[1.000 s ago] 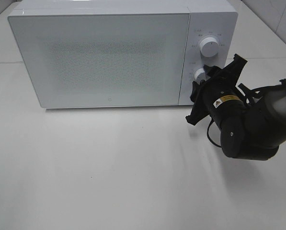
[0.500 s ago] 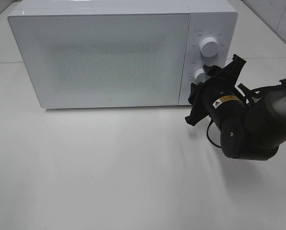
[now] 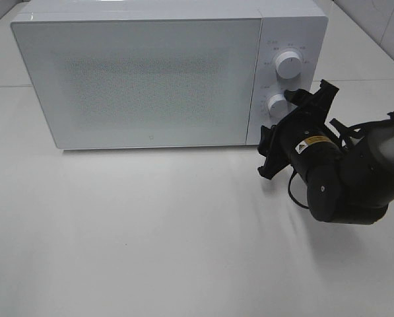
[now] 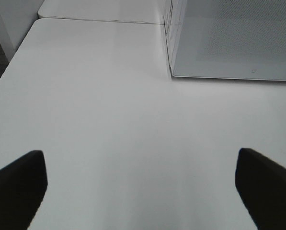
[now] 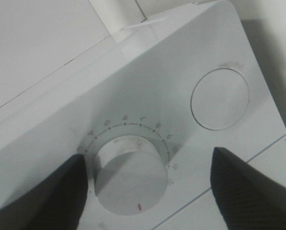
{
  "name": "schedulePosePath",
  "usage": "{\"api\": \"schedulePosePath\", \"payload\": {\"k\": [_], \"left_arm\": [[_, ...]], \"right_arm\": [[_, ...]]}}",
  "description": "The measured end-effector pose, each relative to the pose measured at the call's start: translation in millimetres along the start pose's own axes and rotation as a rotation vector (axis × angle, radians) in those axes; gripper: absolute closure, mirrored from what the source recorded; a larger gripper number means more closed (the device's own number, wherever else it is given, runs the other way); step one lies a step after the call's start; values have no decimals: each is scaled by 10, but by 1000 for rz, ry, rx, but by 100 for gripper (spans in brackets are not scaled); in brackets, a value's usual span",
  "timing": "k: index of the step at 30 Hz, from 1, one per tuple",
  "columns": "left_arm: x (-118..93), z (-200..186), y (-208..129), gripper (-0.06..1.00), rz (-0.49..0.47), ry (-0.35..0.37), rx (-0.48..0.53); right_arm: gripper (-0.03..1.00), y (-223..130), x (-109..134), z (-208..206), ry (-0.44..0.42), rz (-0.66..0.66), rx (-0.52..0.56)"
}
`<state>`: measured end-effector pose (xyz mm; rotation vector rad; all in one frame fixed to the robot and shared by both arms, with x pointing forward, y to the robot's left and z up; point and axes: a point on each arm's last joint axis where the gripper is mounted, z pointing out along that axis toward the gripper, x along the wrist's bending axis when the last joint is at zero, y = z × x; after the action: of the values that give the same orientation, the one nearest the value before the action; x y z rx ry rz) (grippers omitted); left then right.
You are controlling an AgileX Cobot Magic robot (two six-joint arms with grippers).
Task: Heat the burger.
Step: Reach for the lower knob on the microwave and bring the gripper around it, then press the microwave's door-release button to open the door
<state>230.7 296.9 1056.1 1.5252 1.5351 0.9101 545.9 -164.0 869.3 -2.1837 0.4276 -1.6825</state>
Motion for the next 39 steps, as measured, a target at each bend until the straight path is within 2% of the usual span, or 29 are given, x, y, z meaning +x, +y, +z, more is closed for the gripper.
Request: {"api": "schedulePosePath", "payload": {"k": [7,20,22,24,25,28,30,33,35,36,38,39], "left_arm": [[0,0,0,-4,0,0,0],[0,0,0,-4,0,0,0],[0,0,0,-4,0,0,0],[0,0,0,-4,0,0,0],[0,0,0,-4,0,0,0],[0,0,0,-4,0,0,0],[0,0,0,-4,0,0,0],[0,0,0,-4,0,0,0],[0,0,0,-4,0,0,0],[0,0,0,-4,0,0,0],[0,0,0,-4,0,0,0],[0,0,0,-4,0,0,0]], "right_arm": [[25,27,-13,-35,-11,-5,-7],[25,79,121,-271,-5,-11,-20],[25,99,199,-406,-1,-98,-17],[25,100,226,-442,3,-129,-15],[25,124,254,-534,-3,-228,-10],[25,131,272,-589,-5,-295,-1],[25,115,386,-809,16,-588,61],[25,102,428,-872,33,-665,81],[25,50,608,-1099,126,-923,133],[25,50,608,-1099,126,-923,133],[25,-1,781,-1261,230,-1078,142],[25,-1,781,-1261,230,-1078,142]]}}
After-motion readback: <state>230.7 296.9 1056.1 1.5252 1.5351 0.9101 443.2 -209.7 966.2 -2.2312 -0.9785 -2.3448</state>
